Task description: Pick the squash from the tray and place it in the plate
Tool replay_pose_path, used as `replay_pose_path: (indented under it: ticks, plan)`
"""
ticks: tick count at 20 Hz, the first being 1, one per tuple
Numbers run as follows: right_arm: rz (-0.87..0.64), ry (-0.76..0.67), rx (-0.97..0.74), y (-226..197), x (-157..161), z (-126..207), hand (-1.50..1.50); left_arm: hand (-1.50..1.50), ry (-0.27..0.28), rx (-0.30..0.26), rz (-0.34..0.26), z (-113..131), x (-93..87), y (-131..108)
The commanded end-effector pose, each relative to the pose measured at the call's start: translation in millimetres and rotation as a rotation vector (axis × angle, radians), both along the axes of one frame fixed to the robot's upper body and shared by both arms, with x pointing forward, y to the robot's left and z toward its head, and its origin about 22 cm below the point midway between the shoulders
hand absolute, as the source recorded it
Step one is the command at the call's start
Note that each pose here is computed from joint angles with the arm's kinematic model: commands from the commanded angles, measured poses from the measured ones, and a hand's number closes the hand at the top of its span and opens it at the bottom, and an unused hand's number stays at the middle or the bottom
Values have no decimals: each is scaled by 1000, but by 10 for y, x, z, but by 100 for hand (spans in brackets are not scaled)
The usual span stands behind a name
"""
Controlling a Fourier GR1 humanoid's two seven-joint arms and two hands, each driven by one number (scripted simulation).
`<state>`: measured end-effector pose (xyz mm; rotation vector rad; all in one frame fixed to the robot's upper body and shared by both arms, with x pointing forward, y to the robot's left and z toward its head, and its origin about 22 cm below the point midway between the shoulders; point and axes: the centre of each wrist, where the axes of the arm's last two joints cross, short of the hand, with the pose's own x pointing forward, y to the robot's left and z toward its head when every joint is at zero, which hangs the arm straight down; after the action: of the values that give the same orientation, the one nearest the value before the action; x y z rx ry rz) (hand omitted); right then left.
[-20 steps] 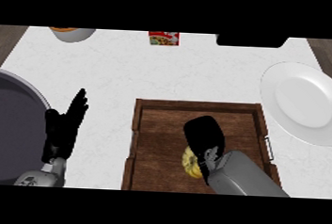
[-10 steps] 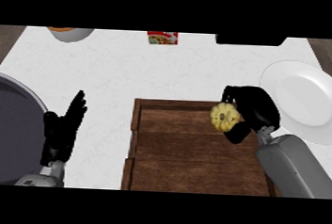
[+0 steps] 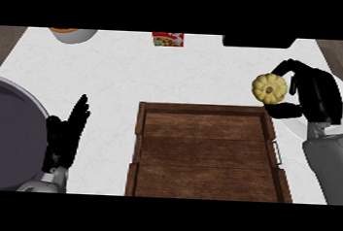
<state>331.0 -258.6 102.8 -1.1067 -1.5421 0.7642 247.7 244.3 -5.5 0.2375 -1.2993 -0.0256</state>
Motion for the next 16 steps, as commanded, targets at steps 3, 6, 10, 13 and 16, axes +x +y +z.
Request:
replay_pose_path:
  ticks: [3, 6, 10, 13, 16]
  plan:
    - [-163, -83, 51, -504, 10, 160, 150, 0, 15, 8, 10, -57, -122, -118]
    - [-209, -55, 78, -578, -72, -19, 150, 0, 11, 20, 13, -2, 14, 134]
    - [-259, -47, 83, -854, 224, 110, 150, 0, 7, 14, -3, -40, 8, 24]
    - [-261, 2, 77, -1135, 311, -24, 150, 0, 9, 4, -4, -110, 50, 94]
    - [-283, 33, 69, -1327, 408, -161, 150, 0, 19, 16, -20, -88, 101, -153]
